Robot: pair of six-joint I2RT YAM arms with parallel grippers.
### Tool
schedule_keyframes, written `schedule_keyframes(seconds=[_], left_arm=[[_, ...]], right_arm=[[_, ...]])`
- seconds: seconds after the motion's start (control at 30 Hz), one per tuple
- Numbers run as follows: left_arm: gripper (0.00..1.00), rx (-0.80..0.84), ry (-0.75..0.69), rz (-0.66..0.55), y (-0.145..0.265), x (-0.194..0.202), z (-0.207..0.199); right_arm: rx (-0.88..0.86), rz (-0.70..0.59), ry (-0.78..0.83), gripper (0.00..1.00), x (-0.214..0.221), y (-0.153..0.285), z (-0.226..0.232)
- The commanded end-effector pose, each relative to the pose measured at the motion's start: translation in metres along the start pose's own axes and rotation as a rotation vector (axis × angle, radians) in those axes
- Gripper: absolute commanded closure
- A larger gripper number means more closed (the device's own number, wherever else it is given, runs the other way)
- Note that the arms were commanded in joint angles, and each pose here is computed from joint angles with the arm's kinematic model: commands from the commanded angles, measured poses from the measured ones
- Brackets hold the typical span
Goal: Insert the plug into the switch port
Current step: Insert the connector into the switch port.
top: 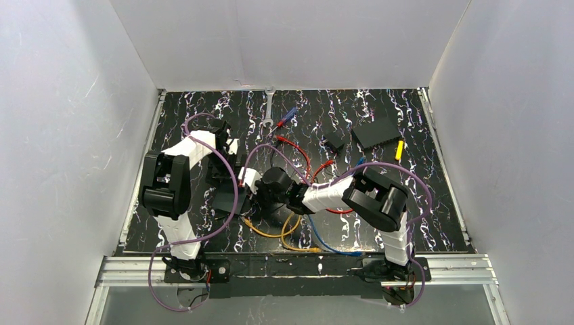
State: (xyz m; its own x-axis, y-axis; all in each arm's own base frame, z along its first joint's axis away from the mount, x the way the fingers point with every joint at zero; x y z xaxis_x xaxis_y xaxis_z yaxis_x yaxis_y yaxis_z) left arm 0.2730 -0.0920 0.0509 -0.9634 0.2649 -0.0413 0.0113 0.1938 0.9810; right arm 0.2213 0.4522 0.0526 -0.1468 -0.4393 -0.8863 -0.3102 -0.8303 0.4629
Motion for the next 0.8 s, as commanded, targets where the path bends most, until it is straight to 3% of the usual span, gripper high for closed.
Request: schedule_keyframes(seconds=[0.0, 0.13, 0.3, 0.47, 0.77], left_arm=[[0.20, 0.265, -0.066, 0.081, -0.023, 0.017, -0.072], [0.20, 0.260, -0.067, 0.078, -0.023, 0.017, -0.071], [0.18, 0.129, -0.027, 0.120, -0.030, 0.019, -0.050], [0.17, 0.033, 0.046, 0.132, -0.030, 0.018, -0.022], [0.17, -0.019, 0.102, 0.120, -0.028, 0.016, 0.000]], right_arm=[[0.001, -0.391, 0.055, 0.99, -0.092, -0.009, -0.004], [0.005, -0.421, 0.055, 0.99, -0.085, -0.010, -0.004], [-0.012, -0.368, 0.062, 0.98, -0.065, -0.010, -0.001], [-0.008, -0.294, 0.064, 0.89, -0.052, 0.003, -0.001], [-0.038, -0.190, 0.060, 0.61, -0.045, 0.018, -0.005]])
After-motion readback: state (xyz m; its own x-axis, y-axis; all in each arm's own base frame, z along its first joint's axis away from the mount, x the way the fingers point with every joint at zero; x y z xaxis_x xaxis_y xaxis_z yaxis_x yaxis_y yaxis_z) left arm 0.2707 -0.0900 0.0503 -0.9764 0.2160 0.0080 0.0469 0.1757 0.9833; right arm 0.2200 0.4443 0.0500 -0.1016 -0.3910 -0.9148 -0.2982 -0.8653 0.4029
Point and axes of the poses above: each gripper's point midway between its finger pads, its own y axis back along the fingers, its own z axis along the line the jaws close on, x = y × z, the point moved 2 cm from there along y, back along the fingers, and after that the axes turned 10 degrees about -y, right-handed, at the moved point
